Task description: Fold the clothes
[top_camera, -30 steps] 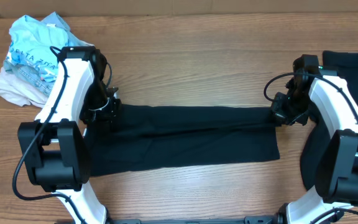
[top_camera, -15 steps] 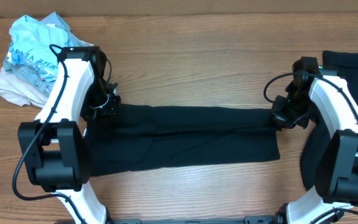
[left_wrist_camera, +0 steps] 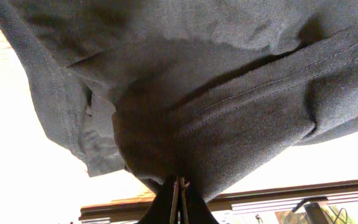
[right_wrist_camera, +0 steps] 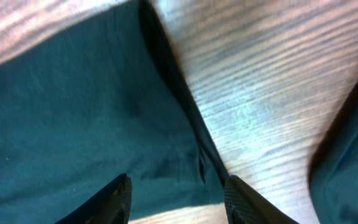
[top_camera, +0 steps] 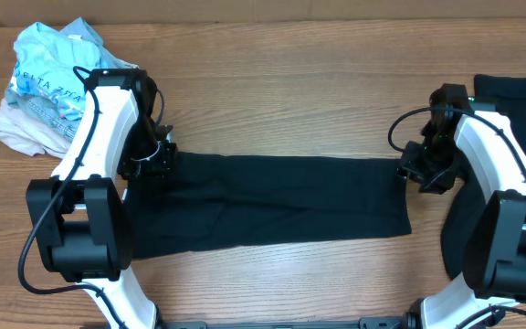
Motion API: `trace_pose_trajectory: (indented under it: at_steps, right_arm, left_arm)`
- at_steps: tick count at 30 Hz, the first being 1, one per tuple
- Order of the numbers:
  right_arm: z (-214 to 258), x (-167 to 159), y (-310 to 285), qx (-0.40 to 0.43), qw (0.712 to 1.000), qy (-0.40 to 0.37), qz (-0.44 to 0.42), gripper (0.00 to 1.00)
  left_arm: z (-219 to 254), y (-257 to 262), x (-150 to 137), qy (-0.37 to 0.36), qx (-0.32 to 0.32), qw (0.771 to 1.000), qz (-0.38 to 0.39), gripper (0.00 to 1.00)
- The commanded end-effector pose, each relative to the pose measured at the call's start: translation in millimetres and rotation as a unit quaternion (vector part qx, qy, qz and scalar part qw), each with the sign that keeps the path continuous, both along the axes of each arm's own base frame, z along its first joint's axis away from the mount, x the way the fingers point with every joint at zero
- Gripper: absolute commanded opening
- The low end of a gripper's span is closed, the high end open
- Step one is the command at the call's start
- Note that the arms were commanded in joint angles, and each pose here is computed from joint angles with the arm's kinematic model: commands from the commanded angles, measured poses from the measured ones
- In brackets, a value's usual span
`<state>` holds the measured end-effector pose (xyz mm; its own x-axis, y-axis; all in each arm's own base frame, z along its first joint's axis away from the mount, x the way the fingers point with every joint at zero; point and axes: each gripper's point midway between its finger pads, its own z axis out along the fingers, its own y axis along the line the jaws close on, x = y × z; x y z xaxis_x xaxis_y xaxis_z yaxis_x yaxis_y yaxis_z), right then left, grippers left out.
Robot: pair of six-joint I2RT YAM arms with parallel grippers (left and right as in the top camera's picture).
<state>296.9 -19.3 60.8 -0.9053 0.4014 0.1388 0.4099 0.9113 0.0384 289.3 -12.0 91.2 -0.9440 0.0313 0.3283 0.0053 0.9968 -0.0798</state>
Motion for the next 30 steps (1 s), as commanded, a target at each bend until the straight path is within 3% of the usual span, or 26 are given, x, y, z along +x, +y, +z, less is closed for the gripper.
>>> trace_pose_trajectory:
  at_steps: [1,10,11,13,21,22,24,26,29,30]
  right_arm:
    - [5.4,21.8,-3.4,-0.009,0.999,-0.04,0.001,0.52]
    - [9.6,46.1,25.2,0.077,0.992,-0.098,0.028,0.45]
    - [7.3,46.0,23.0,0.07,0.992,-0.098,0.028,0.46]
    - [-0.9,45.5,15.8,0.048,0.993,-0.099,0.029,0.57]
    - [-46.0,37.0,4.6,0.011,0.994,-0.11,0.027,0.61]
    - [-49.8,35.4,4.2,0.01,0.994,-0.109,0.025,0.6]
    - [-53.4,34.4,6.7,0.016,0.994,-0.108,0.015,0.38]
    - [-52.3,37.1,10.5,0.028,0.993,-0.114,0.016,0.24]
    - [-48.3,45.6,10.2,0.028,0.991,-0.129,0.024,0.22]
    - [-45.7,48.7,9.9,0.027,0.99,-0.134,0.026,0.31]
  left_arm:
    - [3.6,3.3,-1.4,-0.004,0.005,1.0,0.005,0.04]
    - [3.6,3.0,-1.4,-0.004,0.005,1.0,0.004,0.04]
    - [3.6,3.0,-1.4,-0.004,0.005,1.0,0.004,0.04]
    - [3.6,3.1,-1.4,-0.004,0.005,1.0,0.004,0.04]
    - [3.5,3.1,-1.0,-0.005,0.005,1.0,0.004,0.04]
    - [3.5,3.1,-1.1,-0.005,0.005,1.0,0.004,0.04]
    - [3.6,3.1,-1.3,-0.004,0.005,1.0,0.004,0.04]
    - [3.5,3.1,-1.1,-0.005,0.005,1.0,0.004,0.04]
    - [3.2,3.1,-0.2,-0.007,0.005,1.0,0.004,0.04]
    - [3.0,3.1,0.3,-0.008,0.005,1.0,0.004,0.04]
